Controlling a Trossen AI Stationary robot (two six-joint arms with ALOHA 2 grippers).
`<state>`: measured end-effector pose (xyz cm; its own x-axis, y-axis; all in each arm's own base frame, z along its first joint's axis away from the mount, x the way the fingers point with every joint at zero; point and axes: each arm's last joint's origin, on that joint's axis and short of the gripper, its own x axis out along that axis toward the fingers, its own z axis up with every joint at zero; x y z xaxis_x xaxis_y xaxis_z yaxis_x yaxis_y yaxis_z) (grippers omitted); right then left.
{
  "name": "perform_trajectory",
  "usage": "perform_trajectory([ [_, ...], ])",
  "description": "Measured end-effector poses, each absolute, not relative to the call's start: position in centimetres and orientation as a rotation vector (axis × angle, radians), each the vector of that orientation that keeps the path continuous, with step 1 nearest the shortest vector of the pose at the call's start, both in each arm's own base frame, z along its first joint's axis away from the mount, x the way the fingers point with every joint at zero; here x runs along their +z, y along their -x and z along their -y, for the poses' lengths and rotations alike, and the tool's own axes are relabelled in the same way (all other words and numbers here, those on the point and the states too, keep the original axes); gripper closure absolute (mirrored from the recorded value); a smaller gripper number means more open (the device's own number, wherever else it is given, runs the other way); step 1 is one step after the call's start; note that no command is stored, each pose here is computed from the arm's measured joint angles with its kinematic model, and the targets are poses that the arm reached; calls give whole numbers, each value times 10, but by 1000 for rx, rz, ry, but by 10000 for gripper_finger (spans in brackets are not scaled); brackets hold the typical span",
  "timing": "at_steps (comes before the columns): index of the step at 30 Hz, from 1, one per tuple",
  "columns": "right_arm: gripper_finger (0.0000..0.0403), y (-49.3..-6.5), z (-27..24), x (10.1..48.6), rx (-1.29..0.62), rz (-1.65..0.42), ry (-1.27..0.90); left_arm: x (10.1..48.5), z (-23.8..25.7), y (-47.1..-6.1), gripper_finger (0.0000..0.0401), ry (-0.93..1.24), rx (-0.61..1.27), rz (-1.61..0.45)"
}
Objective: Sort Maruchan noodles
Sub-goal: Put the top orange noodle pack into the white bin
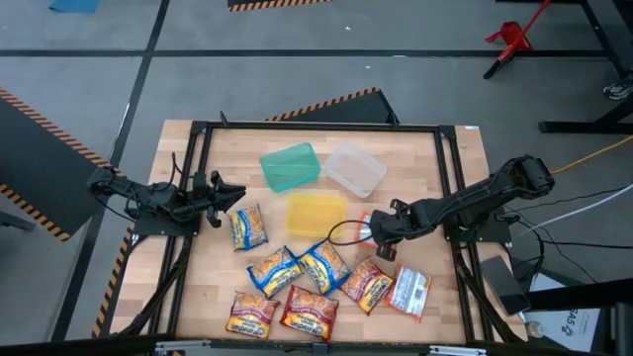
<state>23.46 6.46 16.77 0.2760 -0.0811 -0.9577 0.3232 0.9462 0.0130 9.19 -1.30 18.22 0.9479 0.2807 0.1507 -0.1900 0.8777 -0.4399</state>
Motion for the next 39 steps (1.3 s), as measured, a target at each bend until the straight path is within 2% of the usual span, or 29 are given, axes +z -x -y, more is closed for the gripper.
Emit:
perform_trajectory([
  [16,403,-245,-67,196,-298,-1236,-204,182,13,-92,319,434,248,213],
  [20,383,-247,-68,197,-288,-1211,-214,182,13,-92,319,434,247,213],
  [25,300,-256,-80,198,-325,-983,-121,182,13,-92,319,434,248,213],
  [29,210,-247,-95,181,-369,-840,-56,182,13,-92,319,434,247,213],
  [33,132,-227,-106,155,-415,-746,-103,182,13,-92,319,434,248,213],
  [36,88,-212,-109,135,-407,-680,-169,182,13,-92,319,434,251,214],
  [39,63,-200,-105,120,-379,-654,-202,182,12,-92,319,435,268,216],
])
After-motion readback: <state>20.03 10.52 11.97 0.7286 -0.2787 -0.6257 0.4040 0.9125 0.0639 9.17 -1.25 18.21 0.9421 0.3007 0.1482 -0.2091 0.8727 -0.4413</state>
